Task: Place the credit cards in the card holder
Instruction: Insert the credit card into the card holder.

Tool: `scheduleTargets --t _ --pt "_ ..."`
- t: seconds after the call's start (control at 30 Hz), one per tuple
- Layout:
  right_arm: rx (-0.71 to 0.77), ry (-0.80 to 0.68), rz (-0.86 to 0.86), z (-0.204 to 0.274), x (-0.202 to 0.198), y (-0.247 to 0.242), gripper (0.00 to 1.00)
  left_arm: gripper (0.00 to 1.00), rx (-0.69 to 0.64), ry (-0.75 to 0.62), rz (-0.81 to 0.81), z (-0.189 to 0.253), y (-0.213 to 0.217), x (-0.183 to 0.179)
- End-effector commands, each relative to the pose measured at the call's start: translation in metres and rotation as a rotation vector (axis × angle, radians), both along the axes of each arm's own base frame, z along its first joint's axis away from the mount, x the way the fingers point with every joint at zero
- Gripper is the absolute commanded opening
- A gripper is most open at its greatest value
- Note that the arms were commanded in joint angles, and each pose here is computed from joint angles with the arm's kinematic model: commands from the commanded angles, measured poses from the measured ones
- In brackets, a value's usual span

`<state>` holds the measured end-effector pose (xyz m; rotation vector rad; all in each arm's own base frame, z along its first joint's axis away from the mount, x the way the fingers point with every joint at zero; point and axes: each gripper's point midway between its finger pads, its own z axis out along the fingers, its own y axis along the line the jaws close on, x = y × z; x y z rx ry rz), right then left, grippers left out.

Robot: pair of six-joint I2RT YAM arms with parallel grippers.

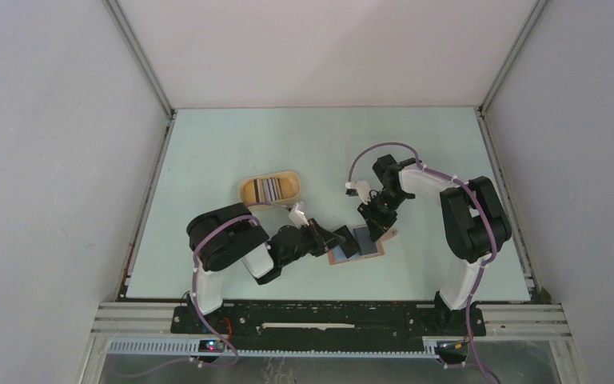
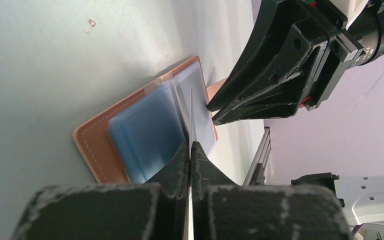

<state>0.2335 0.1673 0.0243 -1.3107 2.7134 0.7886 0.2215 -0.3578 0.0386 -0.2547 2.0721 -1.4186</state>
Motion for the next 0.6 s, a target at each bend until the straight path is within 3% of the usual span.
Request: scheduleTargets --t 0.0,0.57 --pt "-0.004 -0.014 0.011 0.004 0.005 0.004 0.28 0.00 -0.020 0.009 -0.029 0.003 -0.009 -0.003" --pt "0.011 -0.021 0.015 0.008 0.006 0.006 0.29 0.00 -0.001 0.057 -0.068 -0.008 -0.018 -0.007"
